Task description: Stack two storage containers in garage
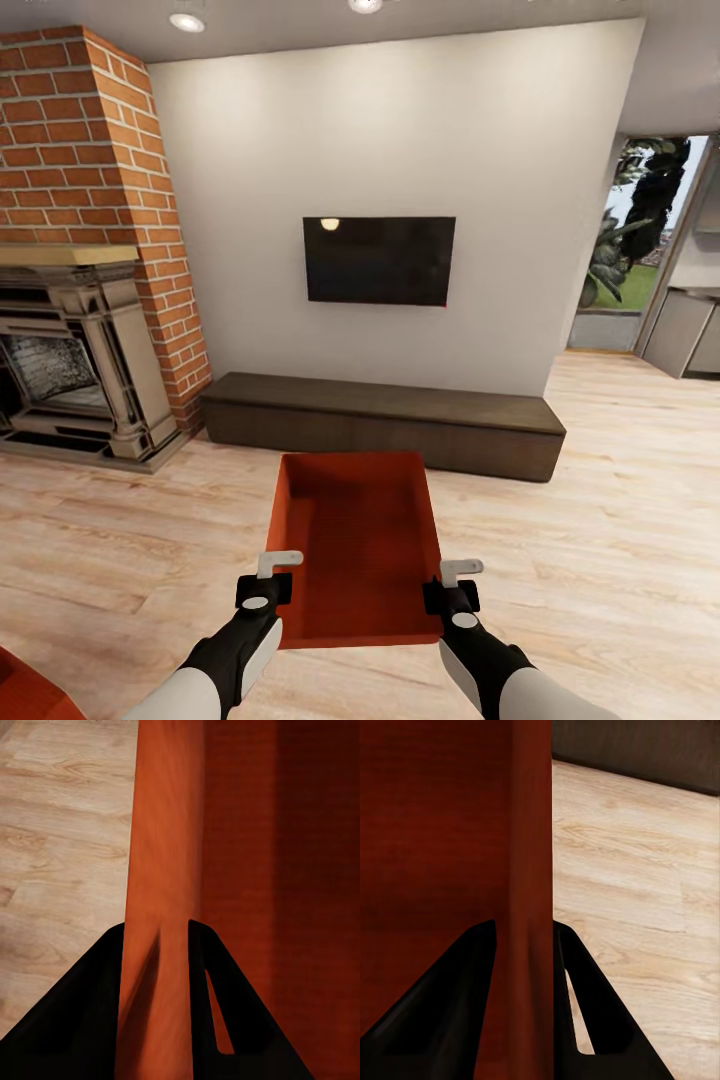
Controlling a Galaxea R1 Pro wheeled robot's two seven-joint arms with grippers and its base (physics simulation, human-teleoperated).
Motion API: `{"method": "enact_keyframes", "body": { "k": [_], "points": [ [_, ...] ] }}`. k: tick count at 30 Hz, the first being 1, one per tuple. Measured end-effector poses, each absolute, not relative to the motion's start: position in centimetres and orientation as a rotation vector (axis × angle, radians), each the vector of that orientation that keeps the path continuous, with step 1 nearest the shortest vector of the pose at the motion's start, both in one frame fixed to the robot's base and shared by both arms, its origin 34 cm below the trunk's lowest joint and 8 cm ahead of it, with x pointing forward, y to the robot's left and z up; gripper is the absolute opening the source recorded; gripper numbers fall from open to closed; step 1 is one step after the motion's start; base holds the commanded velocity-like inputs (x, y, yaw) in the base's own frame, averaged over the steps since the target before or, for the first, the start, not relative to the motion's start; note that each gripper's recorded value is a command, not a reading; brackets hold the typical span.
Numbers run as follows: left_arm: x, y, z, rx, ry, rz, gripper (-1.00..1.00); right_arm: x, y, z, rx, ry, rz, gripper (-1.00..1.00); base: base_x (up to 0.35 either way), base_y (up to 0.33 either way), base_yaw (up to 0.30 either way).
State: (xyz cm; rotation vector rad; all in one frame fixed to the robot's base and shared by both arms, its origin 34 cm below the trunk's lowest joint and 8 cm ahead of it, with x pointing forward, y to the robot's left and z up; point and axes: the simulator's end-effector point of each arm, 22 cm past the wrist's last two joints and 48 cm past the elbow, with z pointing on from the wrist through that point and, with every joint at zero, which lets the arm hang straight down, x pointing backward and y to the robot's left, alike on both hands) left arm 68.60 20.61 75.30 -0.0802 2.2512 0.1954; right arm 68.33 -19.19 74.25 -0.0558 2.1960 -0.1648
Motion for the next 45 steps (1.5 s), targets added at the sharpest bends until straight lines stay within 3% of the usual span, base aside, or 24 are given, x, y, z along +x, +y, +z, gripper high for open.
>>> {"method": "enact_keyframes", "body": {
  "k": [45],
  "points": [
    [69.4, 20.6, 78.6, -0.085, 2.191, 0.191, -1.00, 69.2, -19.2, 77.6, -0.050, 2.136, -0.164, -1.00, 0.000, 0.000, 0.000]
  ]
}}
